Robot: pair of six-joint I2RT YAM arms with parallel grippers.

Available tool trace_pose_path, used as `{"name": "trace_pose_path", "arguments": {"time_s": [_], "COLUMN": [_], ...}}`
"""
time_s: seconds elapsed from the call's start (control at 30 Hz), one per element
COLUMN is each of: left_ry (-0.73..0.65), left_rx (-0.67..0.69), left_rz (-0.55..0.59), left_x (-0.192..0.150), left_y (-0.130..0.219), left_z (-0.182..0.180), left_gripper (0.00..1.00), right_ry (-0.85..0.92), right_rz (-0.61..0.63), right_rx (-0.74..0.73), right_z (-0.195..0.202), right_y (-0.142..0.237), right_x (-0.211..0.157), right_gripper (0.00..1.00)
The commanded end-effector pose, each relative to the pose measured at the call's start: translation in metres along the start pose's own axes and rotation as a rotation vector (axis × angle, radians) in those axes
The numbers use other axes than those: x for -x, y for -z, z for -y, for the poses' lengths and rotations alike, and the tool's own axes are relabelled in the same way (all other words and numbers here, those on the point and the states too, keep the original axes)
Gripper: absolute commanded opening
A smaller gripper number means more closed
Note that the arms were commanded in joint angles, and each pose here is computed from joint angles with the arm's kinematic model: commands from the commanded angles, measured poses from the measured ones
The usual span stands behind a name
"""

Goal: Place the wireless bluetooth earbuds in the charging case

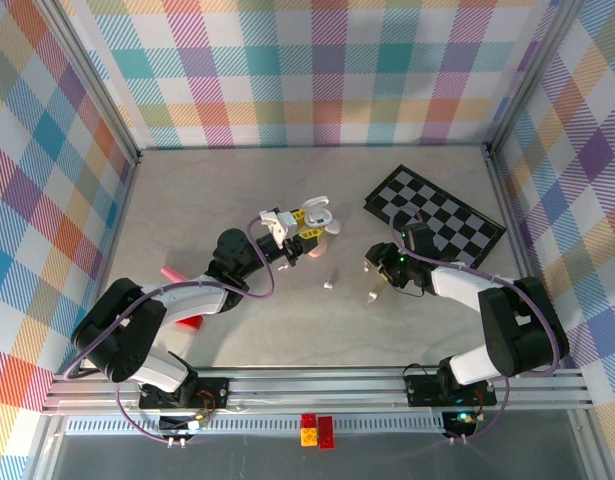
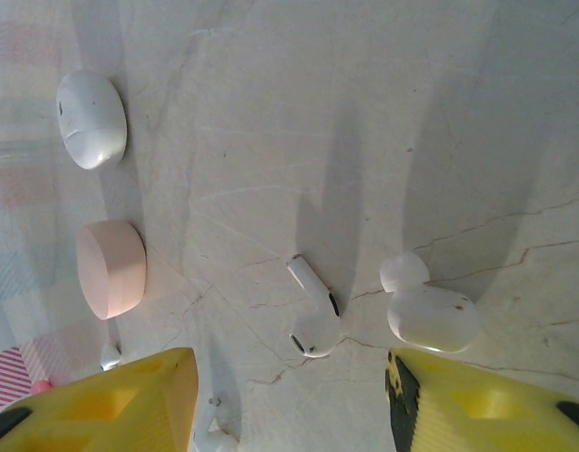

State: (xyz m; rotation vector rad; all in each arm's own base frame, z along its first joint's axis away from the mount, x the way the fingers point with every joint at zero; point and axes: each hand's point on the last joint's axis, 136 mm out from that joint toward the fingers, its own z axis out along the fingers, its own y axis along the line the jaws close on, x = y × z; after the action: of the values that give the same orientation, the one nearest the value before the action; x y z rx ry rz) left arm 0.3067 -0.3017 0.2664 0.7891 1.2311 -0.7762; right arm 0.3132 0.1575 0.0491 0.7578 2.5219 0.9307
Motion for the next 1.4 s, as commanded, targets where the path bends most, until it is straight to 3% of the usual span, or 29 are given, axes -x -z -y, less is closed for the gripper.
{"name": "trace_pose_path", "arguments": {"time_s": [0.0,0.33,1.37], "left_ry": [-0.039,-0.044,-0.042], "left_rx": [0.013,0.018,0.021], "left_rz": [0.040,0.047,0.055], "left_x": [0.015,0.017,0.018], "left_y": [0.003,0.003,0.013], "left_z": [-0.004,-0.005,-0.007], "left_gripper": [0.34,0.34,0.35], "right_ry": [0.018,0.013,0.073], "right_rz": [-0.005,-0.017,0.077], "right_rx": [0.015,-0.026,-0.124], "right_z": [-0.002,0.009,0.007], "right_y": [0.003,-0.001,-0.022], "right_x": [-0.001,-0.004,0.048], "right_gripper": [0.56,0.56,0.53]}}
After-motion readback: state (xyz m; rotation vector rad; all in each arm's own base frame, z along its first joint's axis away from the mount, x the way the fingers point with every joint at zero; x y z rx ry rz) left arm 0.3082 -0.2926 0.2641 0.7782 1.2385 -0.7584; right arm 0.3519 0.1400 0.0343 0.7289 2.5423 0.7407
